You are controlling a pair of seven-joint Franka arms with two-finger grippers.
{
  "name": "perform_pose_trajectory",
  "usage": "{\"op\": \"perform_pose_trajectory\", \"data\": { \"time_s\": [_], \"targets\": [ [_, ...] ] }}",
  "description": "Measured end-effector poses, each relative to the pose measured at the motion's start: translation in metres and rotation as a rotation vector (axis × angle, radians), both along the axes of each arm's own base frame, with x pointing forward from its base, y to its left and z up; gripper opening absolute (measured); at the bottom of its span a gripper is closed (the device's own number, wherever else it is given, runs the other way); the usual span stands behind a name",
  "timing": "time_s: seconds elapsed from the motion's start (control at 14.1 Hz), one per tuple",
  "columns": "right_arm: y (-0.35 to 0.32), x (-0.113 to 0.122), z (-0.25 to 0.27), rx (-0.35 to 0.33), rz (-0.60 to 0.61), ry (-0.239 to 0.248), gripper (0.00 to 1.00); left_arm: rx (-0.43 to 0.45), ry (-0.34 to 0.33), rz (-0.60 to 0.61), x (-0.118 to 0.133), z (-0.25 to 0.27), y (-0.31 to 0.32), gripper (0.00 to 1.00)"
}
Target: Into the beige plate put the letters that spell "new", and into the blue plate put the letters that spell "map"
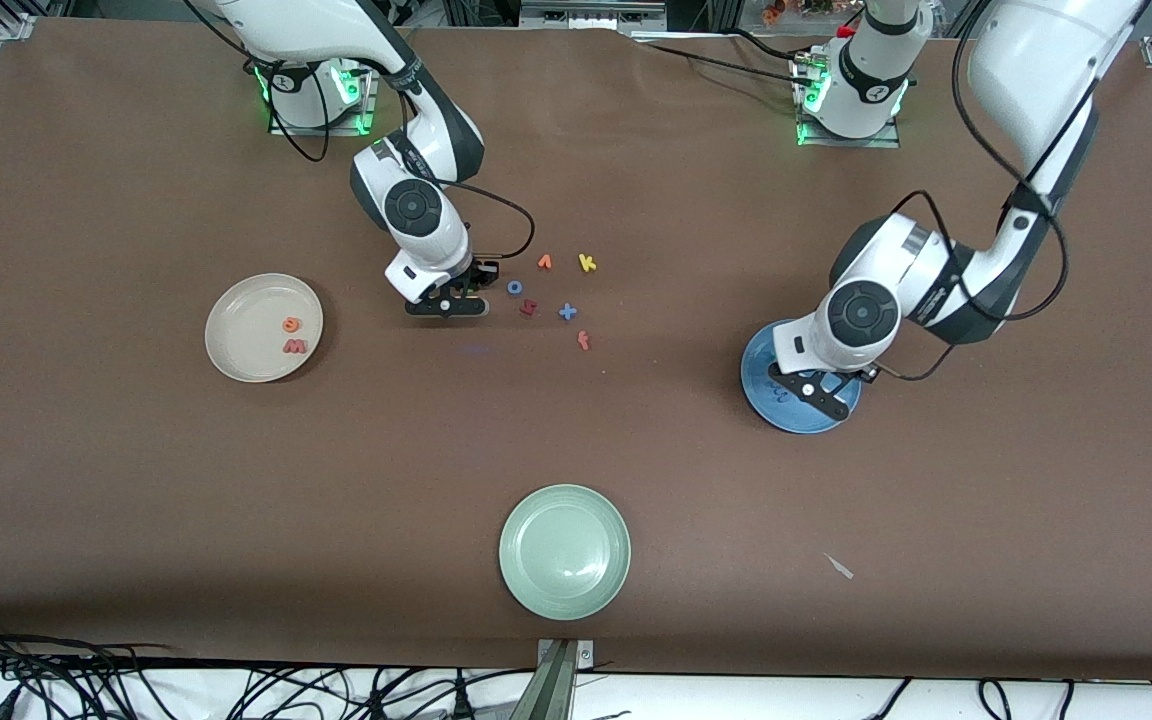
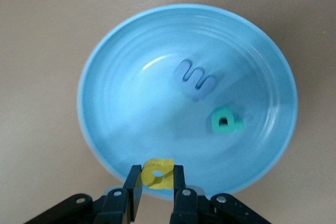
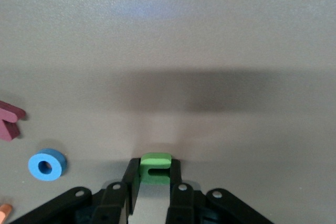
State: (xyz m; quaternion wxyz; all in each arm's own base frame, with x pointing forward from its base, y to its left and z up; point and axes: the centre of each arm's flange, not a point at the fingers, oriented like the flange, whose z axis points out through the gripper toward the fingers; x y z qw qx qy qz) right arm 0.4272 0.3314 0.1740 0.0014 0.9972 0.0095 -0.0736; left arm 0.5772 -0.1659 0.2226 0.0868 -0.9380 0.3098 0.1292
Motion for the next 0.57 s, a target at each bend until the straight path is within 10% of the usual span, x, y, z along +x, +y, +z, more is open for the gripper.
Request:
{"op": "perform_pose_trajectory", "data": {
  "time_s": [0.57],
  "targets": [
    [-0.034, 0.047, 0.051, -0.051, 0.081, 0.069, 0.27, 0.011, -0.055, -0.061, 0.008, 0.015, -0.015, 0.97]
  ]
}}
